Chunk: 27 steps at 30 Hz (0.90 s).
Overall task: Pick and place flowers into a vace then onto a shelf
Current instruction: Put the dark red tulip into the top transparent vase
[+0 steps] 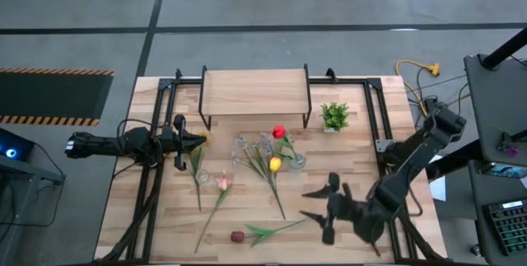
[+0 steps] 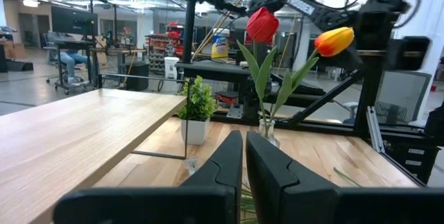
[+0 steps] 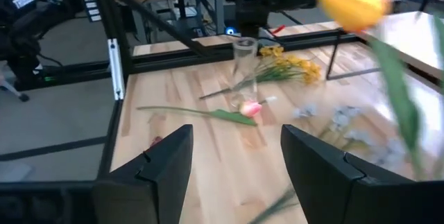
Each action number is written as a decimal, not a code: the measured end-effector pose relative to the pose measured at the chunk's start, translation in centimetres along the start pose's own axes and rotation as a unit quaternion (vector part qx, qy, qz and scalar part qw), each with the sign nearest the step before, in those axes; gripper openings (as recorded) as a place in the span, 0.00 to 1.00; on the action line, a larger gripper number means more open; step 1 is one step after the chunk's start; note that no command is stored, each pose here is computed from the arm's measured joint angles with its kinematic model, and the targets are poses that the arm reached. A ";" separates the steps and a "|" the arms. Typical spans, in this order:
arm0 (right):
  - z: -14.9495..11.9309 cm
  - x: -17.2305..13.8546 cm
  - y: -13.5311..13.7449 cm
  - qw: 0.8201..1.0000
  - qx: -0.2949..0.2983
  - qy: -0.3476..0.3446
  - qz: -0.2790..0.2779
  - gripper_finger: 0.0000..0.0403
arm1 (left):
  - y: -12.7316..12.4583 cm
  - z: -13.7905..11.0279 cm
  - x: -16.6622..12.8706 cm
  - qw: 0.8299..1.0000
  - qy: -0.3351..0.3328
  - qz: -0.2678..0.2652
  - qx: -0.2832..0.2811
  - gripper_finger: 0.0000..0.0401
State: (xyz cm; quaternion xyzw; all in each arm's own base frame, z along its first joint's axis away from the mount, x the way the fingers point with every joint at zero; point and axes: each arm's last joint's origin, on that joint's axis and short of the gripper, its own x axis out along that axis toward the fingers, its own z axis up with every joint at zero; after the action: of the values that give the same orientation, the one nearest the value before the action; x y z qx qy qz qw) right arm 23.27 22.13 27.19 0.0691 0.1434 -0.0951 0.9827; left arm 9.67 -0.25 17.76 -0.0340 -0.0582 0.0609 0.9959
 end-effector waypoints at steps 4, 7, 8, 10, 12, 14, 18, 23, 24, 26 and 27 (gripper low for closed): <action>0.2 1.4 2.3 1.000 -0.004 0.002 -0.002 0.52 | 0.0 0.0 0.0 1.000 0.000 0.000 0.000 0.01; 0.2 2.3 3.7 1.000 -0.018 0.015 -0.012 0.52 | 0.0 0.0 0.0 1.000 0.000 0.000 0.000 0.01; 0.2 2.5 4.1 0.999 -0.019 0.022 -0.016 0.52 | 0.0 0.0 0.0 1.000 0.000 0.000 0.000 0.01; 0.0 2.9 4.7 0.999 -0.017 0.038 -0.029 0.52 | 0.0 0.0 0.0 1.000 0.000 0.000 0.000 0.01; -0.1 3.2 5.1 0.998 -0.012 0.055 -0.042 0.52 | 0.0 0.0 0.0 1.000 0.000 0.000 0.000 0.01; -0.4 3.4 5.3 0.996 -0.010 0.070 -0.057 0.52 | 0.0 0.0 0.0 1.000 0.000 0.000 0.000 0.01; -1.0 3.9 5.7 0.993 -0.019 0.097 -0.060 0.52 | 0.0 0.0 0.0 1.000 0.000 0.000 0.000 0.01; -2.3 4.7 6.5 0.990 -0.025 0.133 -0.036 0.52 | 0.0 0.0 0.0 1.000 0.000 0.000 0.000 0.01; -2.6 4.9 6.5 0.989 -0.027 0.138 -0.034 0.52 | 0.0 0.0 0.0 1.000 0.000 0.000 0.000 0.01; -3.1 5.4 6.6 0.988 -0.030 0.149 -0.032 0.52 | 0.0 0.0 0.0 1.000 0.000 0.000 0.000 0.01; -3.5 5.7 6.7 0.987 -0.034 0.153 -0.034 0.52 | 0.0 0.0 0.0 1.000 0.000 0.000 0.000 0.01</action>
State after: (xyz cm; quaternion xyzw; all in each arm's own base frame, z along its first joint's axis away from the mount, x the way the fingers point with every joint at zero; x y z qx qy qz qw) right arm 29.07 28.22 22.92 0.0446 0.2978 -0.1114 0.9471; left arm 9.66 -0.26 17.75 -0.0340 -0.0580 0.0609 0.9959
